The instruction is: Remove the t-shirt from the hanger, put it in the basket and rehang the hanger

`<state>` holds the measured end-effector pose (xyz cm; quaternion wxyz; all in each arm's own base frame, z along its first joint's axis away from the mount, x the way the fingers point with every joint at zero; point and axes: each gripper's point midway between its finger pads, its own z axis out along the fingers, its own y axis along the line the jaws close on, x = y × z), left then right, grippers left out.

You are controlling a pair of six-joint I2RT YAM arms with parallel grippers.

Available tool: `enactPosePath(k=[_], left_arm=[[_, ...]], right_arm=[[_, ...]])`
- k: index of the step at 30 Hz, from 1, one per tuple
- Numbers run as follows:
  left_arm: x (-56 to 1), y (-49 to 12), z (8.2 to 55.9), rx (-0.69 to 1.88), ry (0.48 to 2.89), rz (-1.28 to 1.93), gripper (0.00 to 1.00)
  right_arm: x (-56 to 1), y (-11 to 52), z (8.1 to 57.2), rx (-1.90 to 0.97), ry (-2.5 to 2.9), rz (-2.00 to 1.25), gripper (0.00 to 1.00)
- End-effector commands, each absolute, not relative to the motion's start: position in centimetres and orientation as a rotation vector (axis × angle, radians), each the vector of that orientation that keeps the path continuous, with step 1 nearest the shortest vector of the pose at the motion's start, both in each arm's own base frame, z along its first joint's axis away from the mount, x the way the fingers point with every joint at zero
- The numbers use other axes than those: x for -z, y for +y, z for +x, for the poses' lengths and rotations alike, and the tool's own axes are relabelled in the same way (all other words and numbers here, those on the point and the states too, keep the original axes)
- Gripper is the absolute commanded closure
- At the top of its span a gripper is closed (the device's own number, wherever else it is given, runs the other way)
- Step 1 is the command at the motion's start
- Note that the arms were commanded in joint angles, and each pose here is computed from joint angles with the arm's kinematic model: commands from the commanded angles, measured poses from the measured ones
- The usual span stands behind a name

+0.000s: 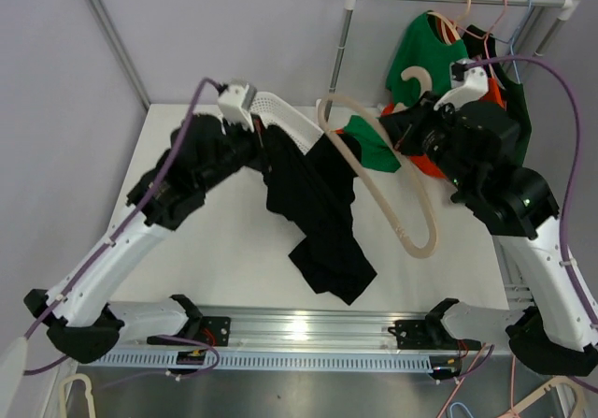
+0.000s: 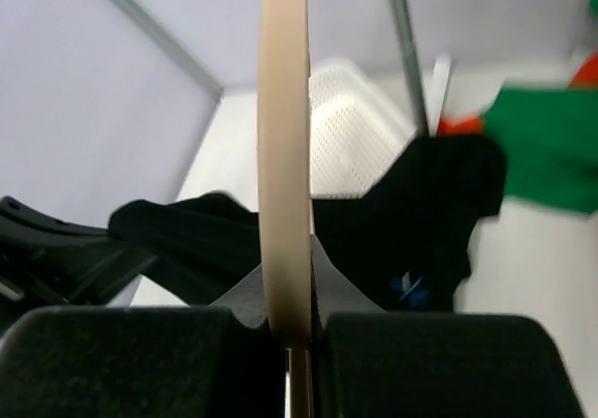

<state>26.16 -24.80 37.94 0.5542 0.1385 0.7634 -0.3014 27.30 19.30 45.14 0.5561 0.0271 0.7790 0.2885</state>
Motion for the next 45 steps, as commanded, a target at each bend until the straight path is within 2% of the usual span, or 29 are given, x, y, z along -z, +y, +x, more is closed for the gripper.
enactPosePath(k=[1, 2, 5, 6, 7, 9, 10, 14, 17, 22, 27, 30, 31, 33, 35, 37, 38, 41, 45], left_arm=[[-44.6, -24.6, 27.2, 0.802, 1.739, 0.338, 0.99], [-44.9, -23.8, 28.7, 0.782, 1.747, 0.317, 0.99], [-51.8, -23.7, 30.9, 0.866, 1.608, 0.345, 0.99], [-52.3, -23.9, 31.9, 0.878, 1.601, 0.345, 0.99], [-55.6, -24.1, 32.8, 0.898, 1.522, 0.36, 0.99], [-57.0, -23.6, 35.1, 0.883, 1.469, 0.359, 0.99], [-59.8, -23.6, 35.8, 0.881, 1.349, 0.385, 0.99], [-64.6, -20.5, 39.1, 0.817, 1.094, 0.291, 0.99], [-67.5, -19.0, 40.2, 0.827, 0.985, 0.252, 0.99], [-74.0, -16.7, 36.7, 0.776, 0.699, 0.228, 0.99], [-77.1, -14.2, 35.7, 0.694, 0.525, 0.139, 0.99], [-74.8, -14.0, 40.6, 0.652, 0.568, 0.073, 0.99], [-72.6, -13.6, 44.2, 0.628, 0.639, 0.016, 0.99], [-69.7, -13.3, 47.7, 0.608, 0.735, -0.031, 0.99], [-63.5, -12.7, 53.4, 0.541, 0.919, -0.112, 0.99], [-59.5, -12.6, 56.3, 0.514, 1.049, -0.139, 0.99], [-55.5, -13.0, 58.4, 0.512, 1.172, -0.161, 0.99], [-48.9, -14.1, 60.5, 0.536, 1.383, -0.191, 0.99], [-43.8, -15.4, 61.1, 0.583, 1.554, -0.204, 0.99]], right_arm=[[-49.2, 17.7, 30.1, -0.529, 1.638, 0.052, 1.0], [-49.5, 17.4, 30.4, -0.489, 1.617, 0.026, 1.0], [-50.3, 16.9, 32.2, -0.403, 1.554, 0.035, 1.0], [-51.0, 16.9, 32.9, -0.395, 1.521, 0.043, 1.0], [-50.7, 17.4, 34.0, -0.38, 1.521, 0.025, 1.0], [-51.9, 17.5, 35.3, -0.352, 1.459, 0.014, 1.0], [-51.9, 17.8, 36.1, -0.339, 1.441, 0.007, 1.0], [-51.6, 17.1, 39.5, -0.262, 1.411, 0.057, 1.0], [-51.1, 16.2, 40.9, -0.213, 1.446, 0.079, 1.0], [-51.6, 13.5, 40.9, -0.159, 1.399, 0.101, 1.0], [-50.8, 11.5, 44.4, -0.173, 1.431, 0.108, 1.0], [-51.3, 11.4, 45.4, -0.167, 1.415, 0.101, 1.0], [-51.0, 11.7, 46.0, -0.173, 1.421, 0.089, 1.0], [-50.8, 11.7, 46.4, -0.183, 1.422, 0.097, 1.0], [-50.5, 12.2, 46.8, -0.211, 1.427, 0.08, 1.0], [-50.1, 12.5, 47.2, -0.228, 1.439, 0.068, 1.0], [-49.6, 12.9, 47.7, -0.239, 1.451, 0.056, 1.0], [-48.6, 13.6, 48.9, -0.257, 1.489, 0.046, 1.0], [-49.3, 14.6, 49.9, -0.297, 1.482, 0.029, 1.0]])
